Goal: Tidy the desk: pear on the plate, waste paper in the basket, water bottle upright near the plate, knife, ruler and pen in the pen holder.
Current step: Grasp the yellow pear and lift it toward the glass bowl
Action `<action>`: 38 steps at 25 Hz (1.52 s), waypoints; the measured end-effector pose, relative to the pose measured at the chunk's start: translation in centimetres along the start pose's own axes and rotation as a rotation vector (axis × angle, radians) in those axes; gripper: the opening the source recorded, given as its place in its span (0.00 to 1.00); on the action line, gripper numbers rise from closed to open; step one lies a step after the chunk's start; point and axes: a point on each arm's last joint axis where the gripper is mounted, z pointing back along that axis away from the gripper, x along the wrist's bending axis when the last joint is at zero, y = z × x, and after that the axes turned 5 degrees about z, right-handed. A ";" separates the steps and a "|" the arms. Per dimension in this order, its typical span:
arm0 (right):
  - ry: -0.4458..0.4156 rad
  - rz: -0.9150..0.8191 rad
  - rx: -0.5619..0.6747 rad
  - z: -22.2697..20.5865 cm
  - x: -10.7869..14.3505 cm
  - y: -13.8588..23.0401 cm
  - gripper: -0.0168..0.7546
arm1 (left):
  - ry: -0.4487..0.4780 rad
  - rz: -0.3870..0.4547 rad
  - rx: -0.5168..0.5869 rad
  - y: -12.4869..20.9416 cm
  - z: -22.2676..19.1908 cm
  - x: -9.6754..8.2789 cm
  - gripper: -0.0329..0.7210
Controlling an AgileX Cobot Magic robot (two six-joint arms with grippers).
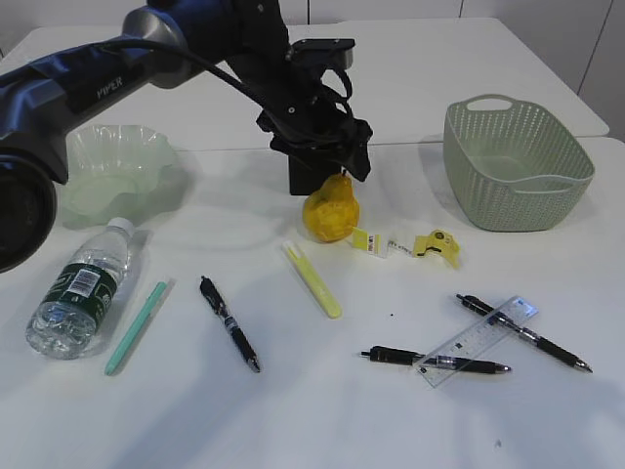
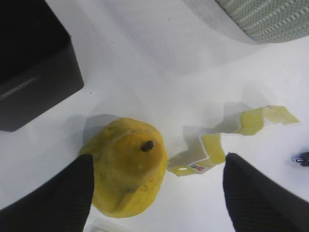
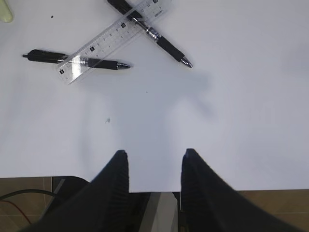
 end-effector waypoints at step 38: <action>0.000 0.002 0.000 0.0 0.0 0.0 0.41 | -0.030 -0.004 0.021 0.9 -3.0 1.5 0.78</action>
